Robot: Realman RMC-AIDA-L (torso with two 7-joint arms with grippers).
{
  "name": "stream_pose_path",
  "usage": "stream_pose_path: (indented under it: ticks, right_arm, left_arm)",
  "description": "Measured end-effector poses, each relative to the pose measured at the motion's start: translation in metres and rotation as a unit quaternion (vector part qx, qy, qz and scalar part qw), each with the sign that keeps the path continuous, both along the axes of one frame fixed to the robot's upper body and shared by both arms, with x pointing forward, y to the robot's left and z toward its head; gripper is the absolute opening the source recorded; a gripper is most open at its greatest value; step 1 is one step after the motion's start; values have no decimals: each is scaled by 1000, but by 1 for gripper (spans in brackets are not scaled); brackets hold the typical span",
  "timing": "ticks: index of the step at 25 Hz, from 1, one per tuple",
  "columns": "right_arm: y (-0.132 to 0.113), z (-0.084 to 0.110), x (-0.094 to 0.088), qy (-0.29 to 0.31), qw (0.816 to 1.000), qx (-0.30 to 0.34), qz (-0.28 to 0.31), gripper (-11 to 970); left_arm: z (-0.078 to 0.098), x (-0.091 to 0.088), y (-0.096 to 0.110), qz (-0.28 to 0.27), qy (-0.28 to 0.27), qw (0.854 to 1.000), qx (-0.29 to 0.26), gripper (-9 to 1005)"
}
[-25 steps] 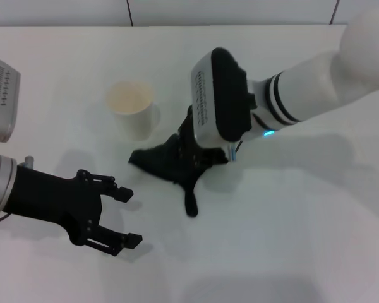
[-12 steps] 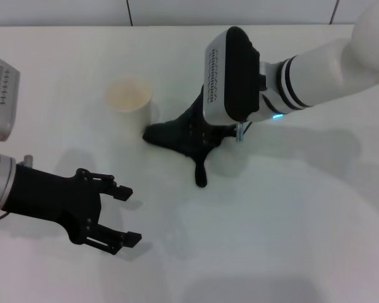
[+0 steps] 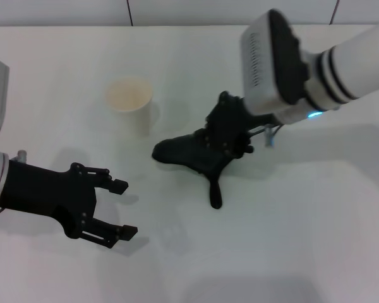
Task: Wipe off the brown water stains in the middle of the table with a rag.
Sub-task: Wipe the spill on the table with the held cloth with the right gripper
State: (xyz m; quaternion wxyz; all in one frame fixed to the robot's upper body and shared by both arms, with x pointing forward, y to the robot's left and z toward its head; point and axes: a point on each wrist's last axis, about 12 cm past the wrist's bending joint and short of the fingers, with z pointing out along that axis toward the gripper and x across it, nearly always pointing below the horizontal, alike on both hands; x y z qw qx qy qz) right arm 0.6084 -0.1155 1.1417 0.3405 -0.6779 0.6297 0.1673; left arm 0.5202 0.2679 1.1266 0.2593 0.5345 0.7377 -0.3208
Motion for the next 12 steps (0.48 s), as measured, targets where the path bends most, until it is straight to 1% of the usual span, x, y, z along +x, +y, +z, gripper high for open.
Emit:
stream_pose_path:
  ticks: [6,12]
  right_arm:
    - [-31,5,-2,17,1000,-11,-15,34]
    - [-59,8,-7,58,998,-24,-20,45]
  left_arm:
    - [0,0,0,-1,-1,1000,0,890]
    - [1,2,2,3,-7,1000,2,890]
